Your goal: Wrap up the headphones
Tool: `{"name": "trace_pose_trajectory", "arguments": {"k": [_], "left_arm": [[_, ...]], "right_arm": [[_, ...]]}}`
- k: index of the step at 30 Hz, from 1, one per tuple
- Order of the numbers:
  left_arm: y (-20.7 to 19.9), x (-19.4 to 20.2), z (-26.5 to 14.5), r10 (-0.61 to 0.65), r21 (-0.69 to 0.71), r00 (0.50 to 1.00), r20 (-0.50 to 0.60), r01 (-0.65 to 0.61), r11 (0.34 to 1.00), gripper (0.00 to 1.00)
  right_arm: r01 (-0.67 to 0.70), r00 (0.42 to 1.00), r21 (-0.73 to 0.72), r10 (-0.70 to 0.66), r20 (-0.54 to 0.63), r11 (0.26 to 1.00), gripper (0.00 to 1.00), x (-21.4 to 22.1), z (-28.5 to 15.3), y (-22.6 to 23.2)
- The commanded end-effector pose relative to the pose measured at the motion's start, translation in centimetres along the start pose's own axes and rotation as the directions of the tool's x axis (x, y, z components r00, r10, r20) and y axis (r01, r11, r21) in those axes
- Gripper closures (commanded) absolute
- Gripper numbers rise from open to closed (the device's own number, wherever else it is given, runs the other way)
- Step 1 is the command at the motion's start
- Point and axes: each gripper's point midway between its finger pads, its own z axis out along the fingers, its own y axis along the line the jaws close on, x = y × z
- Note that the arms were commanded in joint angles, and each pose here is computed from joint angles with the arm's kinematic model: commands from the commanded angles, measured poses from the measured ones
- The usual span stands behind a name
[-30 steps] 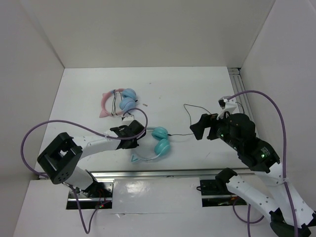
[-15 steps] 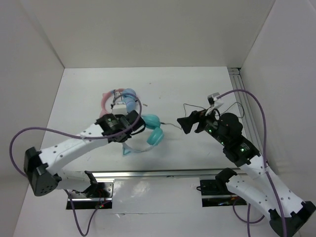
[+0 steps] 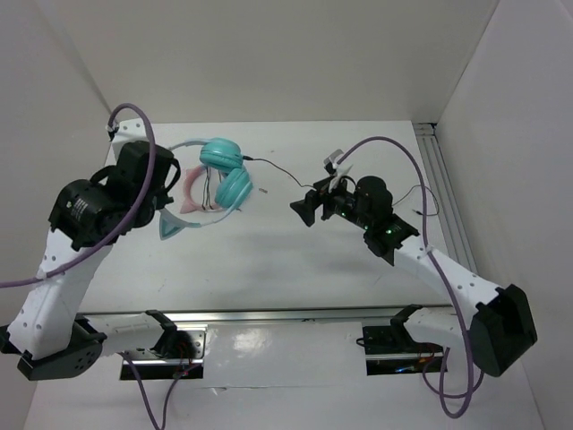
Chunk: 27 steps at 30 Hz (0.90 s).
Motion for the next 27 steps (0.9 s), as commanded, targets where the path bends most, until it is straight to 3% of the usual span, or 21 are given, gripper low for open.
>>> {"name": "trace_pose_trajectory", "arguments": {"k": [1,6,8,12,16,17,19,20,21,23,24,25,27], "left_arm": [[-0.5,-2.3,-1.3,-0.023,0.091,0.999,0.044,0.019,0.996,1.0],[0.3,-2.8,-1.7,-0.057,0.107,0.997,0.049,0.051,0.993,1.0],[0.7,-3.1,-1.8,-0.068,0.106,0.996,0.058,0.061,0.992,1.0],[0.8,-3.3,-2.0,-0.08,0.114,0.994,0.071,0.072,0.991,1.0],[0.9,-3.2,-1.8,-0.075,0.103,0.995,0.069,0.068,0.992,1.0],[0.9,-3.2,-1.8,-0.075,0.103,0.995,0.069,0.068,0.992,1.0],[1.0,-3.2,-1.8,-0.086,0.095,0.994,0.072,0.079,0.992,1.0],[1.2,-3.3,-1.7,-0.09,0.088,0.993,0.073,0.084,0.993,1.0],[1.2,-3.1,-1.6,-0.085,0.084,0.994,0.067,0.079,0.993,1.0],[1.3,-2.9,-1.4,-0.088,0.071,0.994,0.065,0.084,0.994,1.0],[1.3,-2.9,-1.0,-0.092,0.062,0.994,0.065,0.088,0.994,1.0],[1.1,-2.9,-0.8,-0.094,0.064,0.993,0.067,0.089,0.994,1.0],[1.4,-2.7,-0.7,-0.101,0.059,0.992,0.079,0.096,0.994,1.0]], "right_arm": [[0.089,0.987,-0.052,-0.081,0.136,0.995,0.05,-4.1,1.8,0.3],[0.069,0.992,-0.053,-0.063,0.109,0.996,0.17,-1.6,4.0,-0.4],[0.07,0.992,-0.053,-0.063,0.111,0.996,0.28,-1.0,4.4,-0.6],[0.071,0.99,-0.023,-0.067,0.127,0.997,0.3,-0.7,5.0,-1.6],[0.045,0.994,-0.049,-0.04,0.102,0.998,0.4,0.7,6.1,-2.2],[0.037,0.995,-0.062,-0.03,0.099,0.997,0.47,1.0,6.3,-2.0],[0.029,0.994,-0.084,-0.019,0.109,0.996,0.47,1.2,6.9,-1.8],[0.018,0.994,-0.085,-0.009,0.105,0.996,0.53,1.7,6.9,-1.8],[0.009,0.993,-0.098,0.003,0.117,0.995,0.66,1.4,6.9,-1.5],[-0.015,0.994,-0.099,0.025,0.102,0.995,0.71,2.8,7.0,-1.6],[-0.026,0.994,-0.1,0.036,0.101,0.995,0.82,2.8,7.0,-1.5],[-0.041,0.994,-0.076,0.049,0.094,0.996,0.99,3.3,7.0,-1.9],[-0.049,0.993,-0.011,0.05,0.103,0.999,1.0,2.9,6.5,-2.9]]}}
